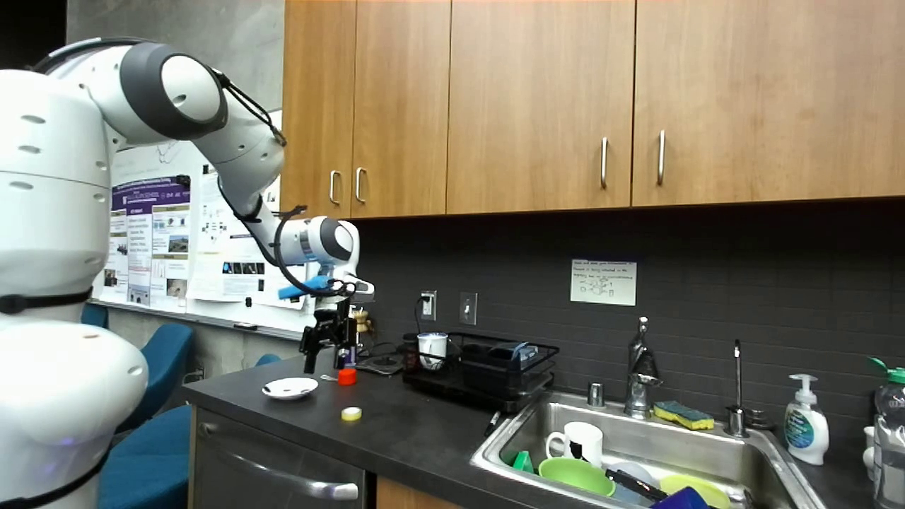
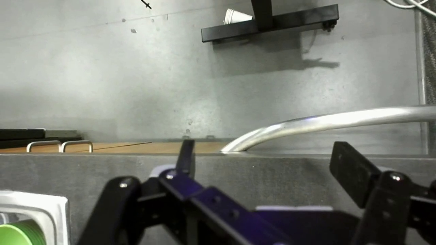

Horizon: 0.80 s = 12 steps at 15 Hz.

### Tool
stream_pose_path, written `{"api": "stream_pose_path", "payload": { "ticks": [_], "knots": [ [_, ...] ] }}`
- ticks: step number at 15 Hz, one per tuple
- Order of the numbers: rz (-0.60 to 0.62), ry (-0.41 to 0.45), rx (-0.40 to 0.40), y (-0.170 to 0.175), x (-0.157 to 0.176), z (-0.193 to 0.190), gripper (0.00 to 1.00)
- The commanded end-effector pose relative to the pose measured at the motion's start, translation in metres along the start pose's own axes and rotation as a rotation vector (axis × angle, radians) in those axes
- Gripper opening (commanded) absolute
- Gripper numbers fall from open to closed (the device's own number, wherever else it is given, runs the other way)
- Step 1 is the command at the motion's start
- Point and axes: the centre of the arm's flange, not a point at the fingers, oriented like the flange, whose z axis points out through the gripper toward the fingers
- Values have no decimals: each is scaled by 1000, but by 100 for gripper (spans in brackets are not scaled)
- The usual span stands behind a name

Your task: Place the tape on the white plate.

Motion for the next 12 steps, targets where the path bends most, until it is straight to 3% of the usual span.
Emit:
{"api": "stream_pose_path", "payload": {
  "ticks": [1, 7, 12],
  "knots": [
    [24, 84, 5, 1, 19, -17, 100],
    [27, 234, 1, -1, 63, -47, 100],
    [-35, 230, 88, -22, 100, -36, 100]
  ]
}}
